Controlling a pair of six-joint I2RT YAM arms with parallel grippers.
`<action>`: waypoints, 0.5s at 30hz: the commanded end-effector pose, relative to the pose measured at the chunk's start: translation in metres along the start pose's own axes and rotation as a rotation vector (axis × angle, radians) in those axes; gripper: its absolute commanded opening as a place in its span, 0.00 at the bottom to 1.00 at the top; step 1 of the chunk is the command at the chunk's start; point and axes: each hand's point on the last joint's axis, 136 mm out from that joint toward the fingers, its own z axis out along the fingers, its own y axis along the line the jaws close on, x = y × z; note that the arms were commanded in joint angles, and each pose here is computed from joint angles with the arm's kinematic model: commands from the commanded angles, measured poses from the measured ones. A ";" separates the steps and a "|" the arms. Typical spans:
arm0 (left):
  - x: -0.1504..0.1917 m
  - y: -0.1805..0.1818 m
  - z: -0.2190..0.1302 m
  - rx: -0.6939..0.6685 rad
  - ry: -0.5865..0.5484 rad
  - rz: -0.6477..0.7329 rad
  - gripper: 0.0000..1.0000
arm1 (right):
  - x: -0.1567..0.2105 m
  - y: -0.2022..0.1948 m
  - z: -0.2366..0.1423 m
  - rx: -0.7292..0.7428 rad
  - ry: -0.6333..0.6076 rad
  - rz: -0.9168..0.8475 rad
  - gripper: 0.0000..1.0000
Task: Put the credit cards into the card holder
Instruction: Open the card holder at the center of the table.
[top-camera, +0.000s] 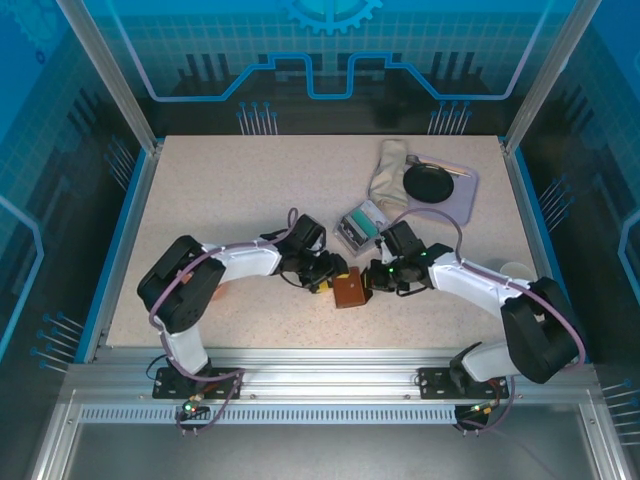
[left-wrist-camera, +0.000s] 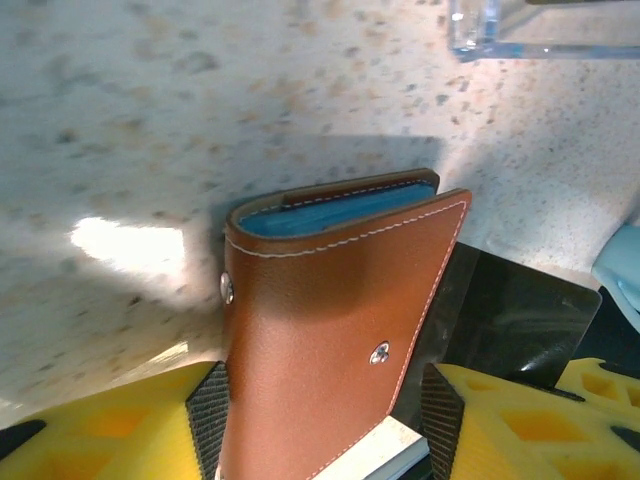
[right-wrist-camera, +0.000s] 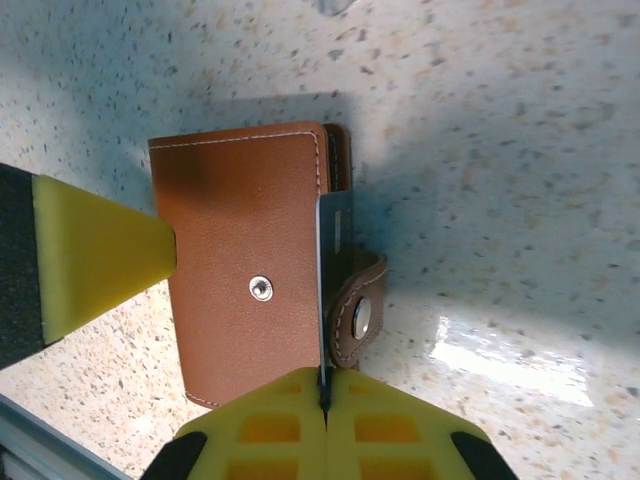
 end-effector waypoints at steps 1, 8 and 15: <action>0.007 -0.027 0.004 0.063 0.041 0.076 0.59 | -0.004 0.019 -0.012 -0.148 0.002 0.017 0.02; 0.007 -0.027 0.002 0.049 0.036 0.085 0.63 | -0.011 0.024 -0.020 -0.227 -0.001 0.049 0.03; 0.009 -0.038 -0.009 0.077 0.018 0.138 0.73 | -0.014 0.032 -0.023 -0.282 -0.003 0.073 0.02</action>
